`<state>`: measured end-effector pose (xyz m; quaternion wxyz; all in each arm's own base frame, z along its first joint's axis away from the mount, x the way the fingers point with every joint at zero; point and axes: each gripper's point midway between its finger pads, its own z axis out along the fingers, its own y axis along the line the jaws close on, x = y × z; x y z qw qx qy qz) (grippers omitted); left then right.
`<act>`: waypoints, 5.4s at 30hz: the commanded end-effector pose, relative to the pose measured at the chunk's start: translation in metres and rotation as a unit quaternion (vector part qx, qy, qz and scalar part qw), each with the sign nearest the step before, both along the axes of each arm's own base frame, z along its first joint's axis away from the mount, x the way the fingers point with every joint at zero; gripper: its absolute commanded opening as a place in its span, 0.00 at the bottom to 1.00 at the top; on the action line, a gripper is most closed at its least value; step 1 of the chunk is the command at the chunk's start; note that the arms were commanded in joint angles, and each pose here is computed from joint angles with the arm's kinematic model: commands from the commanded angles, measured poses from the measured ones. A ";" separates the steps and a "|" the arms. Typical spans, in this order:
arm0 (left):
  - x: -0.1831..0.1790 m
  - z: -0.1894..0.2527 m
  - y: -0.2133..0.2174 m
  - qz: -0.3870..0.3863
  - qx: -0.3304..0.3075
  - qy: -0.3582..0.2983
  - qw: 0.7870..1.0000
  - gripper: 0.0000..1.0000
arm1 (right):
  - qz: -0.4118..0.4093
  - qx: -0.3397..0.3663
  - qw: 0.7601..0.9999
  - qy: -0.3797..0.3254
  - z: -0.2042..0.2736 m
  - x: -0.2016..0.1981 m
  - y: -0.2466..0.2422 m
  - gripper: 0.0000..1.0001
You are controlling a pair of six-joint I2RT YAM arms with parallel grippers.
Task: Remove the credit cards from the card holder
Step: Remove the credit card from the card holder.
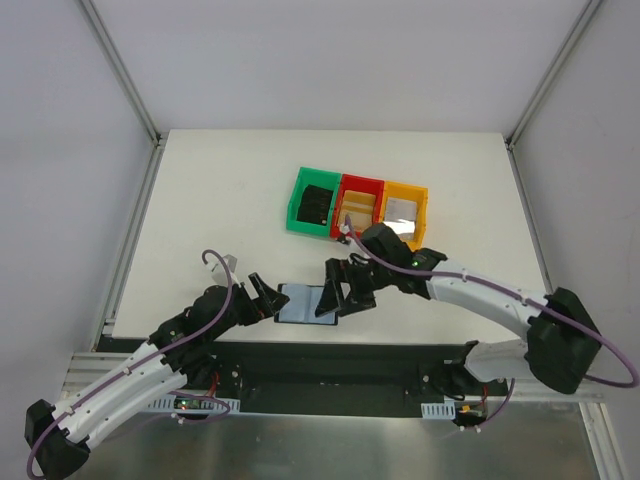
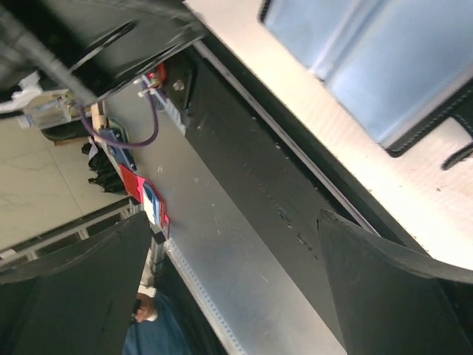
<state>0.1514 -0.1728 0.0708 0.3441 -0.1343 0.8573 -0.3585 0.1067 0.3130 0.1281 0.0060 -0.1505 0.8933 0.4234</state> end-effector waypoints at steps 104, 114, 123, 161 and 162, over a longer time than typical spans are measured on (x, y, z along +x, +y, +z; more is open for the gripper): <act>0.003 -0.021 -0.064 -0.136 0.026 0.064 0.988 0.54 | -0.034 -0.248 0.929 -0.272 -0.089 0.057 -0.043 0.00; -0.003 -0.006 -0.092 -0.204 -0.020 0.041 0.978 0.54 | -0.033 -0.252 0.929 -0.270 -0.091 0.058 -0.043 0.00; -0.004 0.020 -0.116 -0.257 -0.048 0.002 0.965 0.56 | -0.034 -0.257 0.927 -0.272 -0.091 0.058 -0.044 0.00; -0.001 0.029 -0.068 -0.187 -0.001 -0.057 0.981 0.63 | -0.075 -0.172 0.922 -0.338 -0.009 0.063 -0.061 0.48; 0.001 0.025 -0.065 -0.180 0.002 -0.055 0.982 0.63 | -0.075 -0.140 0.929 -0.334 -0.005 0.061 -0.049 0.45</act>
